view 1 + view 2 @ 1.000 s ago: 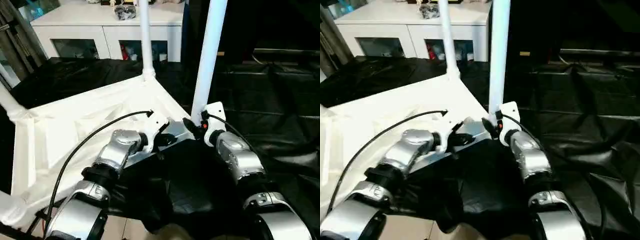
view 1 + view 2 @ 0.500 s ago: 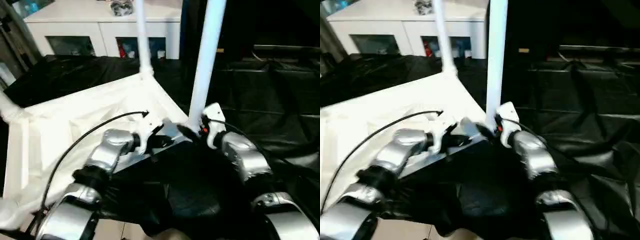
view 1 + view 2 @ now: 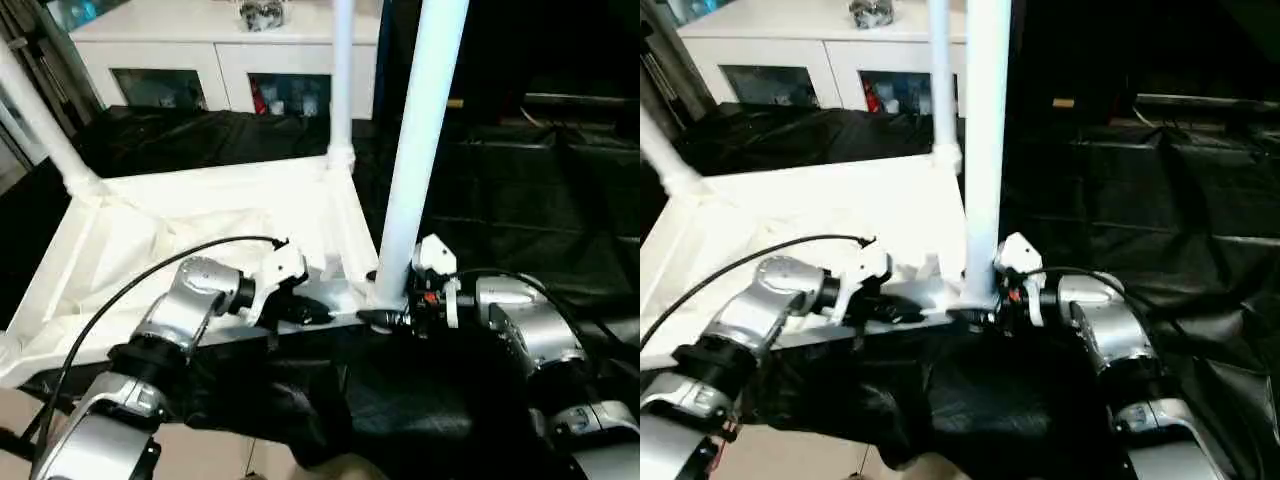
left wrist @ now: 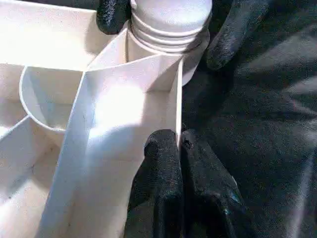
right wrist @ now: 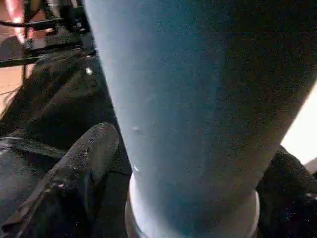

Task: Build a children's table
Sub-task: Rotate leg to tighten

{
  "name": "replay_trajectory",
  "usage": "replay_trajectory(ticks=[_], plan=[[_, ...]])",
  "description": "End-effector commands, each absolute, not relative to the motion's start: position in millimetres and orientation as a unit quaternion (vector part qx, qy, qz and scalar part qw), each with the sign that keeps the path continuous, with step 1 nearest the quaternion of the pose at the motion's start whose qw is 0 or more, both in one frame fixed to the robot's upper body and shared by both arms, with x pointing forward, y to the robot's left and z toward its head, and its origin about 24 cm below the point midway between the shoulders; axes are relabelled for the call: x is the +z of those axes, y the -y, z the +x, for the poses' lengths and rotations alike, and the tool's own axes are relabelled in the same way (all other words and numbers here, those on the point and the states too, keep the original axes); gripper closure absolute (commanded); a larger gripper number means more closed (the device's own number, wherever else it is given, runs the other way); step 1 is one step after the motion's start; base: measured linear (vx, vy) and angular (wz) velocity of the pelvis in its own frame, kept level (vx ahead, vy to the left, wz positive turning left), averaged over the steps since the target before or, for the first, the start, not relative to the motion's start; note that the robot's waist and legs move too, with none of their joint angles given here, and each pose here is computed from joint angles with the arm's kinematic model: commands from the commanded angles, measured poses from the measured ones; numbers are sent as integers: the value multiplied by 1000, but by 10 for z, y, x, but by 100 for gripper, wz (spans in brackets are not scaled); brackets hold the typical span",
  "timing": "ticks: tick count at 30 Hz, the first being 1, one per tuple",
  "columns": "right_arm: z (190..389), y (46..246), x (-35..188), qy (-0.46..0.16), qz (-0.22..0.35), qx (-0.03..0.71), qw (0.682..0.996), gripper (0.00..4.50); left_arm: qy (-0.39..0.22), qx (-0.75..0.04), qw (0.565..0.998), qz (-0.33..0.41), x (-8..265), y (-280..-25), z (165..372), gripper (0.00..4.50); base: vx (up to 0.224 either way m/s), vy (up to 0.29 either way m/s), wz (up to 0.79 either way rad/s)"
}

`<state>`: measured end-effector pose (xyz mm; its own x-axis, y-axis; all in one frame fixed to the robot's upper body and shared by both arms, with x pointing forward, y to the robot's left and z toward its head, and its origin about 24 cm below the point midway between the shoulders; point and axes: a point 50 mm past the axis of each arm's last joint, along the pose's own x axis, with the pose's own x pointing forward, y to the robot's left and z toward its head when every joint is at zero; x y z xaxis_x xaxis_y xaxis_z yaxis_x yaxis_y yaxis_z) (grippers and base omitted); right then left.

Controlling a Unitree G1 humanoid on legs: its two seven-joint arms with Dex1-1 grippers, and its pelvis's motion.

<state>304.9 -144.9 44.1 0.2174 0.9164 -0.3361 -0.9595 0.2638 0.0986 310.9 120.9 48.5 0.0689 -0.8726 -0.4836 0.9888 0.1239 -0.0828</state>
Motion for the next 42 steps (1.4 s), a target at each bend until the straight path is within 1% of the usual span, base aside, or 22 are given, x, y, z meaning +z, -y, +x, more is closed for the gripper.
replay_trajectory(ticks=[1, 6, 9, 11, 12, 13, 15, 16, 20, 21, 23, 27, 29, 31, 32, 33, 34, 36, 37, 39, 41, 42], plan=[[2911, 1260, 285, -199, -61, 648, 733, 99, -165, -673, 708, 137, 647, -1050, 3118, 450, 0, 0, 0], [2913, 1239, 288, -196, -60, 645, 736, 122, -168, -675, 706, 132, 639, -1055, 3103, 450, 0, 0, 0], [2903, 1219, 281, -195, -53, 644, 738, 150, -169, -676, 706, 129, 625, -1037, 3092, 450, 0, 0, 0], [2892, 1207, 262, -195, -47, 639, 743, 153, -169, -673, 708, 126, 611, -1015, 3090, 450, 0, 0, 0], [2892, 1206, 262, -195, -47, 638, 743, 168, -169, -673, 709, 126, 611, -1014, 3090, 450, 0, 0, 0], [2899, 1182, 236, -193, -41, 621, 758, 174, -167, -664, 719, 119, 608, -976, 3110, 450, 0, 0, 0], [2913, 1159, 219, -191, -36, 604, 773, 178, -165, -656, 728, 113, 610, -945, 3130, 450, 0, 0, 0], [2957, 1134, 174, -197, -36, 567, 799, 178, -162, -641, 743, 108, 618, -895, 3167, 450, 0, 0, 0], [3034, 1080, 89, -209, -35, 500, 840, 181, -160, -602, 775, 106, 625, -802, 3257, 450, 0, 0, 0], [3083, 1020, 49, -213, -20, 453, 865, 182, -160, -574, 796, 109, 623, -734, 3314, 450, 0, 0, 0], [3142, 933, 21, -214, -9, 398, 892, 182, -163, -548, 814, 103, 622, -637, 3358, 450, 0, 0, 0], [3208, 823, -1, -218, -8, 336, 916, 183, -166, -520, 832, 96, 625, -509, 3384, 450, 0, 0, 0], [3225, 704, 25, -208, -16, 340, 917, 183, -162, -510, 839, 92, 638, -428, 3389, 450, 0, 0, 0], [3236, 655, 59, -193, -20, 350, 917, 183, -158, -514, 838, 90, 646, -399, 3382, 450, 0, 0, 0], [3247, 643, 79, -186, -9, 352, 917, 183, -155, -520, 835, 89, 649, -388, 3376, 450, 0, 0, 0], [3251, 643, 84, -185, -5, 352, 918, 127, -154, -522, 834, 89, 650, -386, 3373, 450, 0, 0, 0], [3257, 643, 96, -184, 5, 353, 917, 113, -152, -526, 832, 90, 652, -385, 3369, 450, 0, 0, 0], [3274, 669, 133, -177, 14, 364, 914, 110, -141, -549, 819, 91, 663, -418, 3332, 450, 0, 0, 0], [3279, 692, 144, -174, 6, 368, 913, 90, -139, -558, 813, 91, 665, -439, 3317, 450, 0, 0, 0], [3283, 717, 157, -169, -4, 377, 910, 70, -137, -568, 806, 92, 666, -467, 3298, 450, 0, 0, 0], [3276, 731, 168, -166, -5, 392, 905, 70, -135, -575, 801, 93, 666, -487, 3286, 450, 0, 0, 0], [3231, 792, 195, -159, -19, 445, 881, 70, -133, -595, 787, 99, 660, -567, 3252, 450, 0, 0, 0]])
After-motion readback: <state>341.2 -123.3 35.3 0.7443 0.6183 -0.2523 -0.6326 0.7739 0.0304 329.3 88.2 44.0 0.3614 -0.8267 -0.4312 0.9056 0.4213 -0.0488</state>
